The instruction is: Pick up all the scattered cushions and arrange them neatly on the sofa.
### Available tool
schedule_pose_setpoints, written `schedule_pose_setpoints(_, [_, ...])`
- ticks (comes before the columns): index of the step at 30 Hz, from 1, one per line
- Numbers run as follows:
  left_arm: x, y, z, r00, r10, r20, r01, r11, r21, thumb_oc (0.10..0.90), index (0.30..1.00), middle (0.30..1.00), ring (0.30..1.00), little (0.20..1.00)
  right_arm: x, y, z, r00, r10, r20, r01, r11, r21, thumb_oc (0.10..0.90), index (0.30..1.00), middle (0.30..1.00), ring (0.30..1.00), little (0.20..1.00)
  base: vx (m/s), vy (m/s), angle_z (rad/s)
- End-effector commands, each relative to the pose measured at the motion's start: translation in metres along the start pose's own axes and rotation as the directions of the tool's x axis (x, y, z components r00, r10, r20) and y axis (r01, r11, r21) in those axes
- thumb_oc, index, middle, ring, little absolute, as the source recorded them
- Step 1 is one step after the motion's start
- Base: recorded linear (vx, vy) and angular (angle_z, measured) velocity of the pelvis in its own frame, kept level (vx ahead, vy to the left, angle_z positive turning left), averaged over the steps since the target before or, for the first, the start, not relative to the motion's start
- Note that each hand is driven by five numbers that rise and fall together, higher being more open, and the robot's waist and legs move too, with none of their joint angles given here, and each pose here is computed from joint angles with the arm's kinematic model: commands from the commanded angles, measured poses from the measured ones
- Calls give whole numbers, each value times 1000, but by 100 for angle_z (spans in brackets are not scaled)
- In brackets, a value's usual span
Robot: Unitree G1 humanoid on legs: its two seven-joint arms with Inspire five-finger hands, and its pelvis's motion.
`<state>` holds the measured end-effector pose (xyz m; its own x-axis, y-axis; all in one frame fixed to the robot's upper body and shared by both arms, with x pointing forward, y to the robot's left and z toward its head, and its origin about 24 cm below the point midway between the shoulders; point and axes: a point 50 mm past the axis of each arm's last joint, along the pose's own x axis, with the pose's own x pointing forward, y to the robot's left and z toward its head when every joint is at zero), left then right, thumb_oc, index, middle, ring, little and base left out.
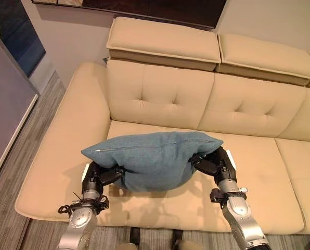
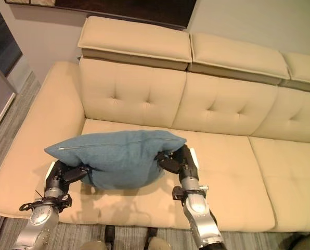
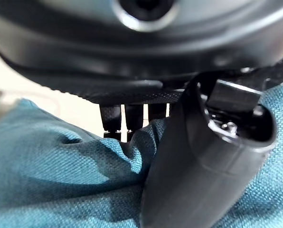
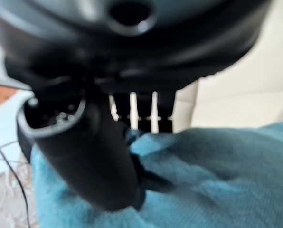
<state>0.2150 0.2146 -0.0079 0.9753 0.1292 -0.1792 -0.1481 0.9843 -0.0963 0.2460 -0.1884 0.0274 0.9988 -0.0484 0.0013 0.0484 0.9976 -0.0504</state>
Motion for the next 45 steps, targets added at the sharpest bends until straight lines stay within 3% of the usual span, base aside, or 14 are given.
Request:
schedule_pose_setpoints(1, [10, -64, 71, 882, -281, 379, 302, 953, 6, 400, 300, 300, 300, 300, 13, 14, 67, 934, 77, 349, -90, 996, 20, 400, 300, 300, 300, 300, 181, -108, 7])
schedule_pose_setpoints(8, [20, -82, 101, 824, -286, 488, 319, 948, 17, 400, 300, 300, 300, 300, 21, 17, 87, 903, 80, 422, -93, 996, 9, 400, 300, 300, 300, 300, 86, -49, 10])
schedule_pose_setpoints(15, [40, -122, 178, 654, -280, 703, 366, 930, 30, 400, 300, 300, 300, 300, 51, 44, 148, 790, 109, 604, -152, 988, 20, 400, 300, 300, 300, 300, -84, 3, -1])
schedule_pose_setpoints(22, [53, -143, 235, 544, -222, 809, 347, 937, 24, 400, 300, 300, 300, 300, 71, 68, 197, 700, 84, 710, -167, 985, 48, 400, 300, 300, 300, 300, -141, 27, -4])
schedule_pose_setpoints(31, [77, -142, 259, 563, -174, 808, 272, 962, 18, 400, 300, 300, 300, 300, 93, 67, 231, 664, 35, 747, -62, 998, 8, 400, 300, 300, 300, 300, -79, 28, -2])
schedule_pose_setpoints(37, [93, -132, 224, 674, -201, 711, 227, 972, 59, 400, 300, 300, 300, 300, 99, 59, 217, 702, 28, 712, -22, 1000, -18, 400, 300, 300, 300, 300, -15, 27, -2])
schedule_pose_setpoints(40, [96, -129, 219, 690, -205, 694, 209, 975, 80, 400, 300, 300, 300, 300, 99, 57, 215, 705, 16, 709, 0, 1000, -22, 400, 300, 300, 300, 300, 2, 2, 3])
schedule_pose_setpoints(41, [98, -124, 221, 693, -184, 697, 169, 981, 91, 515, 472, 472, 472, 472, 100, 53, 217, 693, -19, 721, 68, 997, -38, 510, 465, 465, 465, 465, 0, 0, 0])
schedule_pose_setpoints(42, [98, -124, 221, 693, -184, 697, 169, 981, 91, 515, 472, 472, 472, 472, 100, 53, 216, 693, -19, 721, 68, 997, -38, 510, 465, 465, 465, 465, 0, 0, 0])
schedule_pose_setpoints(43, [100, -122, 226, 687, -169, 706, 141, 985, 99, 800, 900, 900, 900, 900, 101, 51, 219, 682, -35, 730, 110, 992, -55, 731, 796, 796, 796, 796, 0, 0, 0])
schedule_pose_setpoints(44, [102, -118, 232, 681, -154, 716, 105, 988, 112, 800, 900, 900, 900, 900, 102, 49, 223, 666, -49, 744, 149, 987, -68, 800, 900, 900, 900, 900, 0, 0, 0])
schedule_pose_setpoints(45, [101, -110, 248, 647, -124, 753, 41, 991, 128, 800, 900, 900, 900, 900, 103, 42, 234, 632, -75, 772, 235, 967, -99, 800, 900, 900, 900, 900, 0, 0, 0])
